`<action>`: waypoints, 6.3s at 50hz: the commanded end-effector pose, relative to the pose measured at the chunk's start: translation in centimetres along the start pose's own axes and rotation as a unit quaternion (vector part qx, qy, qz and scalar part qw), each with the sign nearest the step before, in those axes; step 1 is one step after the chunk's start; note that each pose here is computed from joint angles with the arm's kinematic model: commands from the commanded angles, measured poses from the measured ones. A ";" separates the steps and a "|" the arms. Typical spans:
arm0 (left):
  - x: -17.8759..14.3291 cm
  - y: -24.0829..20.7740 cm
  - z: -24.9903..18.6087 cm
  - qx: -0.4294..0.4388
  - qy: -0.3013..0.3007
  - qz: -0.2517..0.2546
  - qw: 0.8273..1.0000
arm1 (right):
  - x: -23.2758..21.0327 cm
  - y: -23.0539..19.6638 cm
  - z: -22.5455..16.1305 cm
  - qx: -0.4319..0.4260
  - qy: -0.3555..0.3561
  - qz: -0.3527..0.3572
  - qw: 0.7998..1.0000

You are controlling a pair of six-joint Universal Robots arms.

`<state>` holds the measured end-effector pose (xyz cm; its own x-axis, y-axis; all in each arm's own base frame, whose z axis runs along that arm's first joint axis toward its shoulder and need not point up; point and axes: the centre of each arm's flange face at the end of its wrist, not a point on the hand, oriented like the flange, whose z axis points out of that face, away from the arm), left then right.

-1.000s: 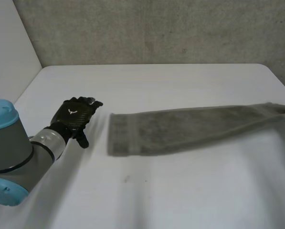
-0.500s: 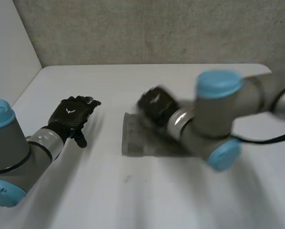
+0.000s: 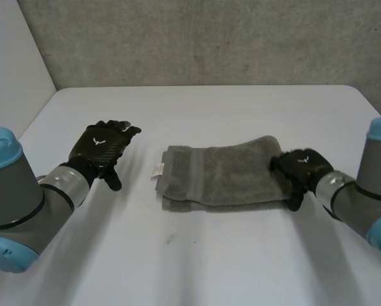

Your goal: Fold the towel.

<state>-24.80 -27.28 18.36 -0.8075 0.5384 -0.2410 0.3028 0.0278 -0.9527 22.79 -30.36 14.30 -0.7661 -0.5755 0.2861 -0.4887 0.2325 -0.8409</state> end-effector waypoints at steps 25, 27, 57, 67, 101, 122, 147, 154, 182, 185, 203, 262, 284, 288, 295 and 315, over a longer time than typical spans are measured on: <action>-0.2 -1.9 -0.8 0.026 -0.005 -0.023 0.999 | -16.5 -8.3 0.8 0.143 -0.210 -0.115 0.960; -0.2 -2.0 -0.7 0.027 -0.006 -0.030 0.999 | -16.9 -7.5 1.1 0.124 -0.214 -0.140 0.959; 9.4 -1.2 4.1 -0.088 0.021 -0.143 0.986 | -6.0 -6.6 0.9 0.089 -0.106 0.151 0.979; 8.7 3.8 3.9 -0.157 -0.005 -0.115 0.981 | -8.6 -3.7 4.5 0.017 -0.132 0.085 0.987; -2.2 -14.9 -7.7 0.101 -0.120 -0.127 0.979 | 1.6 -14.7 -11.1 0.191 0.124 0.092 0.969; -1.7 -15.1 -7.2 0.107 -0.109 -0.129 0.980 | 2.5 -14.8 -10.8 0.199 0.129 0.092 0.967; -1.1 -14.7 -6.0 0.118 -0.077 -0.125 0.982 | 1.9 -14.5 -10.7 0.196 0.120 0.090 0.969; -1.0 -14.4 -6.0 0.113 -0.076 -0.125 0.983 | 1.6 -14.2 -10.6 0.192 0.112 0.089 0.971; -0.8 -13.8 -5.4 0.118 -0.075 -0.121 0.983 | 1.3 -13.9 -10.5 0.189 0.105 0.088 0.972; -0.8 -13.7 -5.3 0.117 -0.075 -0.121 0.983 | 1.3 -13.9 -10.5 0.189 0.105 0.087 0.972; -0.3 -12.0 -4.7 0.085 -0.069 -0.122 0.987 | -0.1 -13.2 -10.5 0.165 0.069 -0.010 0.984; 4.4 4.1 -6.4 -0.108 -0.011 -0.115 0.987 | -11.7 -1.3 -5.6 -0.009 -0.175 0.042 0.984; 6.7 4.1 -6.0 -0.085 0.030 -0.105 0.990 | -11.9 -1.7 -2.2 0.061 -0.126 0.019 0.990; 7.1 4.0 -5.6 -0.080 0.034 -0.104 0.991 | -11.3 -2.6 -2.2 0.074 -0.118 0.022 0.990; 7.6 4.1 -4.2 -0.076 0.037 -0.105 0.991 | -8.9 -7.7 -4.9 0.153 -0.073 0.025 0.985; 6.3 3.7 1.3 -0.040 -0.084 -0.133 0.987 | -4.6 -10.2 -7.9 0.196 -0.010 0.018 0.980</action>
<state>-29.63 -23.04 13.23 -0.8828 0.4695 0.0171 0.1105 0.2428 -0.9638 28.62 -23.33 24.64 -0.7584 -0.6113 0.2261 -0.2543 -0.0419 -0.9662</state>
